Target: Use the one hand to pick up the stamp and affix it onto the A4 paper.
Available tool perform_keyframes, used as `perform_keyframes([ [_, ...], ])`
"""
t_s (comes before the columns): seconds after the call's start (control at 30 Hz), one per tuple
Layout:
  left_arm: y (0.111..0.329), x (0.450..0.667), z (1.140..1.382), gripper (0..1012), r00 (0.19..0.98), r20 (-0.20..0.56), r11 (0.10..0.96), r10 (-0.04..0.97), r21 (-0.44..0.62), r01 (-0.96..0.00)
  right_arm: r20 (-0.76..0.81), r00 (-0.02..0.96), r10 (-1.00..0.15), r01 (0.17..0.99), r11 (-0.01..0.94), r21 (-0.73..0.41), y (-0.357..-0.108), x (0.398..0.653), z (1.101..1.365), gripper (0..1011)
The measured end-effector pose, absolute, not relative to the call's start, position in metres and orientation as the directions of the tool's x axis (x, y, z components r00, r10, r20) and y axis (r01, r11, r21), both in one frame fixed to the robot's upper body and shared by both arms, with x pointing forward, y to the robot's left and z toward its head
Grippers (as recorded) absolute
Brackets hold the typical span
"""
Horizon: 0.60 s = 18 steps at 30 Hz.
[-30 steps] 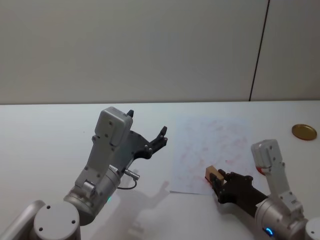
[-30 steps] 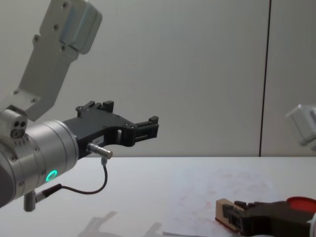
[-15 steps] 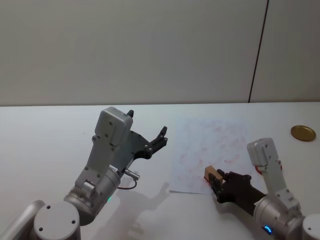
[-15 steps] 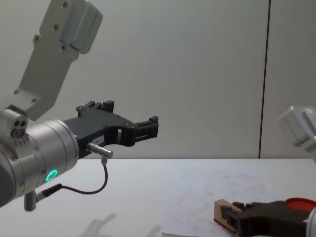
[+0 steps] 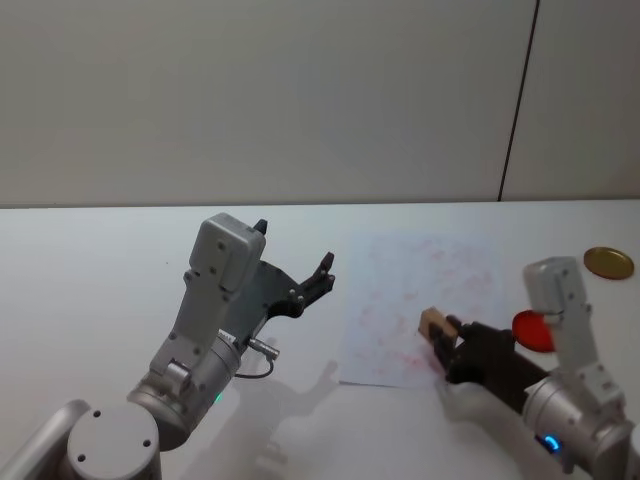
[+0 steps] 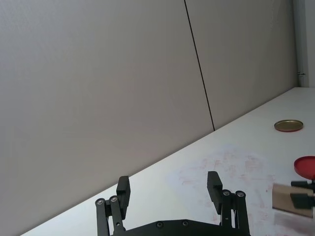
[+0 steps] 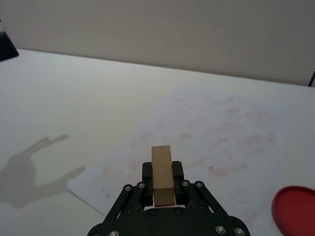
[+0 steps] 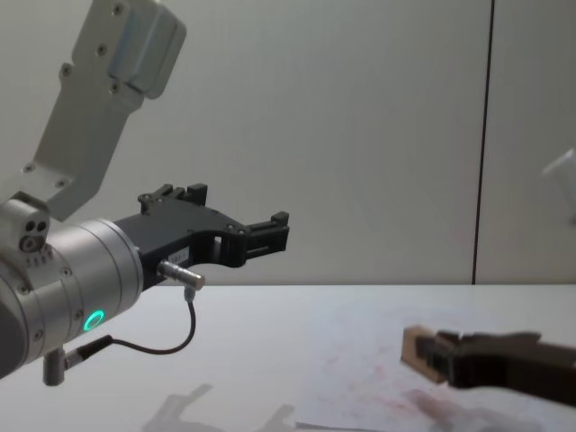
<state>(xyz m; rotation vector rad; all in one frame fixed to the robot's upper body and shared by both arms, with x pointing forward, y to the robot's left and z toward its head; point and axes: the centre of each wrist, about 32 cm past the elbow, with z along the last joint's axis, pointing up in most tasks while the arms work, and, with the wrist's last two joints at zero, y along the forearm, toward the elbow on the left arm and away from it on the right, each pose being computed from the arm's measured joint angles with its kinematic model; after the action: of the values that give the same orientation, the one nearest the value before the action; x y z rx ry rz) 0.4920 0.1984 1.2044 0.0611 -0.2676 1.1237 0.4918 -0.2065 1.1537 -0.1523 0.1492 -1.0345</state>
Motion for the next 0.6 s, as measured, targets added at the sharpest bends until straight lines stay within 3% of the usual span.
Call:
perform_keyframes([
  [0.6,0.198,0.492,1.204,993,0.404,0.242,0.434,0.882,-0.086,-0.897,-0.021,0.384,-0.923,0.918,0.384,-0.102,-0.245,0.496,1.176,219],
])
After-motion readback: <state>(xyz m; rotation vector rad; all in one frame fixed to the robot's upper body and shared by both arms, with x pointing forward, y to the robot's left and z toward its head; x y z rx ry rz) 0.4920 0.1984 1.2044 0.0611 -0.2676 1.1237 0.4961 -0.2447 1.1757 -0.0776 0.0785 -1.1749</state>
